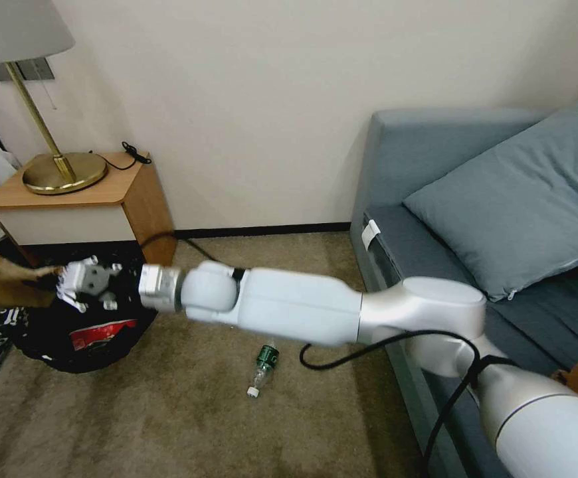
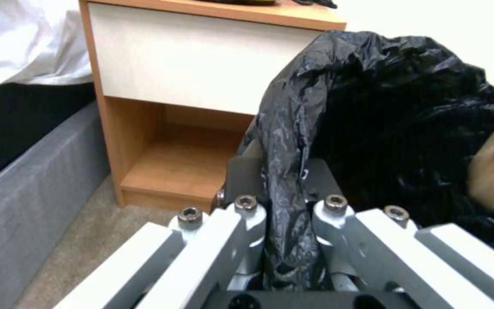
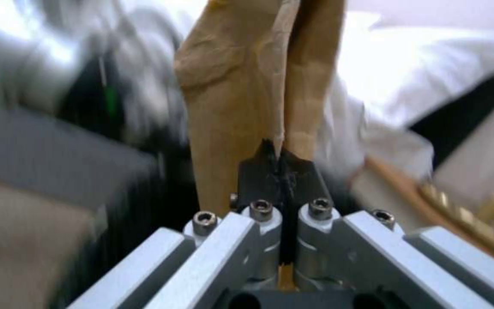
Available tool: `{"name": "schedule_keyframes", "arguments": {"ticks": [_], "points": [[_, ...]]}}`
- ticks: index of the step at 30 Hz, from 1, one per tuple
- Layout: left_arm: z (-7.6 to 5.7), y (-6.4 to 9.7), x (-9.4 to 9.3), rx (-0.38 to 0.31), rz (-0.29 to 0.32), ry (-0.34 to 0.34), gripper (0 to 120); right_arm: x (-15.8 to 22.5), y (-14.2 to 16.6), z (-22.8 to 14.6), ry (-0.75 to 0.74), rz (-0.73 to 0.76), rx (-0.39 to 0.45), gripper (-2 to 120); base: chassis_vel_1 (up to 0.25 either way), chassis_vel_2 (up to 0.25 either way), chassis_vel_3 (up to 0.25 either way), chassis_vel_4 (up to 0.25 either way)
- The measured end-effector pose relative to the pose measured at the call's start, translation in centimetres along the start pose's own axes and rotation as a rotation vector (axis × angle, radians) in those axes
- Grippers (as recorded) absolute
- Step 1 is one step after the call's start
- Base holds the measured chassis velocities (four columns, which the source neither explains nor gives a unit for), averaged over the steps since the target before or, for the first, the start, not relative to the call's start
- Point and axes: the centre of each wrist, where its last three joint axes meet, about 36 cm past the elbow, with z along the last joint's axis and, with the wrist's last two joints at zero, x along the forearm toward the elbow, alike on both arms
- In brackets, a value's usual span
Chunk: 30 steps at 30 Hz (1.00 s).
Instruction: Pick up the trash bin, then pick up the garbage on the floor and place it into the trash bin.
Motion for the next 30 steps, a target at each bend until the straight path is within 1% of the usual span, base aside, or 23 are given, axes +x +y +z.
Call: {"name": "schedule_keyframes", "arguments": {"ticks": [1, 2, 3, 5, 9, 10, 12, 13, 14, 15, 16, 17, 18, 19, 20, 21, 22, 23, 24, 26, 27, 28, 30], "points": [[-0.1, 0.0, 0.1, 0.001, 0.005, -0.002, 4, 0.8, 0.2, 2.2, 0.044, 0.004, 0.006, 0, 0.000, 0.000, 0.000, 0.000], [-0.2, 0.0, 0.4, 0.000, 0.010, -0.005, 4, 1.3, 0.5, 3.5, 0.076, 0.009, 0.007, 0, 0.000, 0.000, 0.000, 0.000], [-0.2, 0.0, 0.4, 0.000, 0.010, -0.005, 4, 1.3, 0.5, 3.5, 0.076, 0.009, 0.007, 0, 0.000, 0.000, 0.000, 0.000], [-0.5, 0.0, 1.2, 0.000, 0.015, -0.017, 4, 1.7, 1.2, 4.5, 0.105, 0.041, 0.009, 0, 0.000, 0.000, 0.000, 0.000], [-0.5, -0.1, 1.7, 0.002, 0.021, -0.021, 4, 1.7, 1.4, 4.7, 0.125, 0.100, 0.013, 1, 0.000, 0.000, 0.000, 0.000], [-0.5, -0.1, 1.6, 0.002, 0.022, -0.022, 4, 1.7, 1.4, 4.7, 0.128, 0.107, 0.014, 4, 0.000, 0.000, 0.000, 0.000], [-0.3, -0.1, 1.3, 0.007, 0.023, -0.020, 4, 1.7, 1.0, 4.5, 0.132, 0.125, 0.018, 16, 0.000, 0.000, 0.000, 0.000], [-0.3, -0.1, 1.3, 0.007, 0.023, -0.020, 4, 1.7, 1.0, 4.5, 0.132, 0.125, 0.018, 16, 0.000, 0.000, 0.000, 0.000], [-0.2, 0.0, 1.2, 0.010, 0.022, -0.017, 4, 1.7, 0.9, 4.5, 0.131, 0.127, 0.019, 19, 0.000, 0.000, 0.000, 0.000], [0.0, 0.0, 1.1, 0.012, 0.022, -0.014, 4, 1.6, 1.0, 4.3, 0.128, 0.125, 0.020, 25, 0.000, 0.000, 0.000, 0.000], [0.1, 0.0, 1.0, 0.012, 0.021, -0.012, 4, 1.6, 1.1, 4.2, 0.124, 0.122, 0.021, 29, 0.000, 0.000, 0.000, 0.000], [0.1, 0.0, 1.0, 0.012, 0.021, -0.012, 4, 1.6, 1.1, 4.2, 0.124, 0.122, 0.021, 29, 0.000, 0.000, 0.000, 0.000], [0.1, 0.1, 1.0, 0.011, 0.020, -0.011, 4, 1.5, 1.1, 4.0, 0.118, 0.122, 0.020, 35, 0.000, 0.000, 0.000, 0.000], [0.2, 0.2, 0.9, 0.011, 0.019, -0.010, 4, 1.4, 1.1, 3.9, 0.114, 0.124, 0.020, 38, 0.000, 0.000, 0.000, 0.000], [0.2, 0.2, 0.9, 0.011, 0.019, -0.010, 4, 1.4, 1.1, 3.9, 0.114, 0.124, 0.020, 38, 0.000, 0.000, 0.000, 0.000], [0.1, 0.3, 0.8, 0.009, 0.018, -0.009, 4, 1.3, 0.9, 3.5, 0.104, 0.130, 0.020, 45, 0.000, 0.000, 0.000, 0.000], [0.1, 0.3, 0.8, 0.009, 0.018, -0.009, 4, 1.3, 0.9, 3.5, 0.104, 0.130, 0.020, 45, 0.000, 0.000, 0.000, 0.000], [0.1, 0.6, 0.7, 0.008, 0.015, -0.009, 4, 1.1, 0.5, 2.9, 0.088, 0.137, 0.023, 53, 0.000, 0.000, 0.000, 0.000], [0.1, 0.6, 0.7, 0.008, 0.015, -0.009, 4, 1.1, 0.5, 2.9, 0.088, 0.137, 0.023, 53, 0.000, 0.000, 0.000, 0.000], [0.4, 1.5, 0.4, -0.010, -0.005, 0.004, 4, 0.7, -1.4, 1.2, 0.066, 0.135, 0.060, 65, 0.000, 0.000, 0.000, 0.000], [0.4, 1.5, 0.4, -0.010, -0.005, 0.004, 4, 0.7, -1.4, 1.2, 0.066, 0.135, 0.060, 65, 0.000, 0.000, 0.000, 0.000], [0.6, 1.8, 0.4, -0.019, -0.013, 0.010, 4, 0.7, -1.9, 0.9, 0.065, 0.131, 0.075, 68, 0.000, 0.000, 0.000, 0.000], [1.5, 3.6, 0.5, -0.047, -0.043, 0.033, 4, 0.9, -4.4, -0.2, 0.079, 0.098, 0.181, 80, 0.000, 0.000, 0.000, 0.000]]}}
